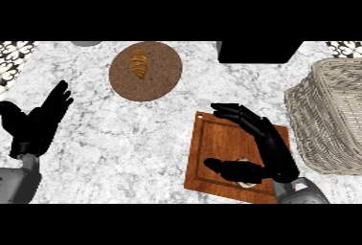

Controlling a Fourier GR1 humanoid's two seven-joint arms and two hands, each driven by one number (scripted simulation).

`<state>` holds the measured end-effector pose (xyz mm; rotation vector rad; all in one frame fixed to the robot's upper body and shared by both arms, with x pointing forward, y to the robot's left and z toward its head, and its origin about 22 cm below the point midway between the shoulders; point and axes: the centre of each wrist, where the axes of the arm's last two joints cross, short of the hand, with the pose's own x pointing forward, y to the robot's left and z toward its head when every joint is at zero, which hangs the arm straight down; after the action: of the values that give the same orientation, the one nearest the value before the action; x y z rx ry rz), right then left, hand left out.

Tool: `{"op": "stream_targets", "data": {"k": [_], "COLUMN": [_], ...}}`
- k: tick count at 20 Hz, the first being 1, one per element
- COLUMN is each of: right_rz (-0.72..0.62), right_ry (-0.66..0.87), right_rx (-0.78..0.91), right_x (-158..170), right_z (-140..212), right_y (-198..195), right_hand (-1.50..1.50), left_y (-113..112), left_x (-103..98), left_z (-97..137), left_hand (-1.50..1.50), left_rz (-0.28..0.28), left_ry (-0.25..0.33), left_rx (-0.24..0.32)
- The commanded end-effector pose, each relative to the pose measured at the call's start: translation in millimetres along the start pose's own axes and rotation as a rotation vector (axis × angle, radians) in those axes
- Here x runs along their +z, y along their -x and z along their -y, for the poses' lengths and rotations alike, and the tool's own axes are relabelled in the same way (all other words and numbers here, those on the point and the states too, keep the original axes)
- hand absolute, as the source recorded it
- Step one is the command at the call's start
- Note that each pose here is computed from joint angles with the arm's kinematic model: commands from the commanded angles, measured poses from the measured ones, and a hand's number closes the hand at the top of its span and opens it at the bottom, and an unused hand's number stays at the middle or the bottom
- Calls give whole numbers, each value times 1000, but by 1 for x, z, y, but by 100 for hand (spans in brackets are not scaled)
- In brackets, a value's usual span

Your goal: Pick the cupcake from the cutting board and place it in the basket

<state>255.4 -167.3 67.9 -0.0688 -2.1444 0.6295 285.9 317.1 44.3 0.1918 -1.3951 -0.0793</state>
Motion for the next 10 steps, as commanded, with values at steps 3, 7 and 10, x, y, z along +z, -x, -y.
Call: {"op": "stream_targets", "data": {"k": [3,7,10], "right_rz": [-126,-342,-451], "right_ry": [24,-113,-118], "right_rx": [96,252,526], "right_x": [-35,-37,-42], "right_z": [-30,-16,14], "right_y": [-60,-73,-72], "right_hand": [-150,-150,-150], "left_y": [-3,8,14], "left_x": [-6,2,1], "left_z": [-2,-5,0], "left_hand": [0,0,0], "left_rz": [-18,-39,-33], "left_ry": [-7,-8,-34], "left_rx": [2,-6,6]}}
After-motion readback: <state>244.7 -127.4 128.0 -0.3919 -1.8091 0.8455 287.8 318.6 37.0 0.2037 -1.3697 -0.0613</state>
